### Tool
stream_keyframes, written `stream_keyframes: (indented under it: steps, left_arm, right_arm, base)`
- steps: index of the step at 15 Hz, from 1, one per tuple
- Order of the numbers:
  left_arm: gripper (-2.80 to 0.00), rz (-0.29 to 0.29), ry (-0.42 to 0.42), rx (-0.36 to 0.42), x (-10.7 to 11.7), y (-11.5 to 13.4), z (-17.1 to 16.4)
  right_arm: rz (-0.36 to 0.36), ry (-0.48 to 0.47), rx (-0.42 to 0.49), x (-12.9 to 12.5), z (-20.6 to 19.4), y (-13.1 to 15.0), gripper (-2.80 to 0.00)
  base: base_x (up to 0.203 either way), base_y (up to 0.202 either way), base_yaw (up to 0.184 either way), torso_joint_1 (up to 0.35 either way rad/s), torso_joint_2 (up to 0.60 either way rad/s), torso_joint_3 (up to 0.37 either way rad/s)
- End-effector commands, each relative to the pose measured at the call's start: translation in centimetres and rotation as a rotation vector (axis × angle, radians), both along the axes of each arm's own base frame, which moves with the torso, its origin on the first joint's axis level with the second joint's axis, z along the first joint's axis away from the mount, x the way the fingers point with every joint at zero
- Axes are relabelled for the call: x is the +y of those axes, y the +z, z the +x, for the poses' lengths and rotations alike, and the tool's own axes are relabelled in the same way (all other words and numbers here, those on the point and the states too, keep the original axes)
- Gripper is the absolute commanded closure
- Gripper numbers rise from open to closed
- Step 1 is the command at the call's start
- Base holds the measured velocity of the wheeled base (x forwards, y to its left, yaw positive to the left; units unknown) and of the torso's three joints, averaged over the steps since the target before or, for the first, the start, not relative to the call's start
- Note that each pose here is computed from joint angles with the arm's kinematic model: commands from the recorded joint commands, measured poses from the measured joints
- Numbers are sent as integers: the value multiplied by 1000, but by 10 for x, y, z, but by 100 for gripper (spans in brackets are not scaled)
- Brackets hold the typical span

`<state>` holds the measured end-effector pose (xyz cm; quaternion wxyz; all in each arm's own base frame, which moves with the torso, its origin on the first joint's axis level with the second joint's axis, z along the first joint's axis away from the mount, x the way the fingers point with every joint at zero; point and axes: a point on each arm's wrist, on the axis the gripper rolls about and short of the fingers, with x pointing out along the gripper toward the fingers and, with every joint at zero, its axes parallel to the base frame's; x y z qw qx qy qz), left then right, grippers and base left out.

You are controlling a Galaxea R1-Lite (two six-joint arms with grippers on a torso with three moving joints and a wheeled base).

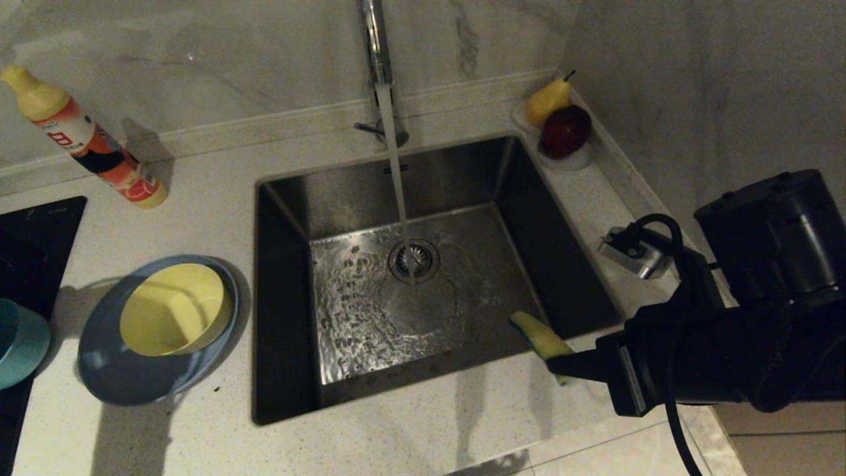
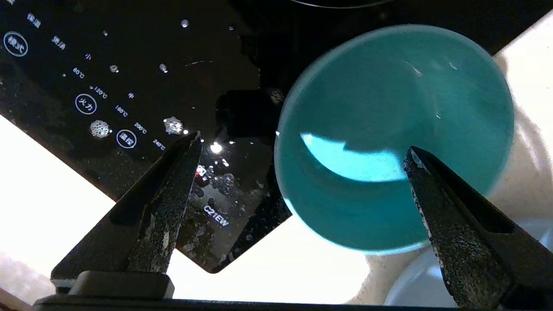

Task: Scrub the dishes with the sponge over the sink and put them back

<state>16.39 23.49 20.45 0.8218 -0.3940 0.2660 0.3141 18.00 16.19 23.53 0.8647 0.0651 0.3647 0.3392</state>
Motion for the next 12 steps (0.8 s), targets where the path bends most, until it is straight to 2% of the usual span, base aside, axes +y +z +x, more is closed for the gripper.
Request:
stream_keyframes:
  steps: [1,4,7,12]
  left_arm:
    - [-280,-36,5,15,5,-10,3]
    - [-280,-76,23,38,14,-23,5]
    - [-280,-80,37,37,20,-28,5]
    - [-280,-126,43,62,26,-43,9]
  right_arm:
    - [-6,-1,7,1,2,-2,0]
    - [-17,2,13,3,4,-5,0]
    - [-22,4,19,4,5,-7,0]
    - [-21,4,19,6,7,-9,0]
  base:
    - [0,0,0,0,0,0]
    - [0,0,0,0,0,0]
    - [0,0,0,0,0,0]
    - [0,0,0,0,0,0]
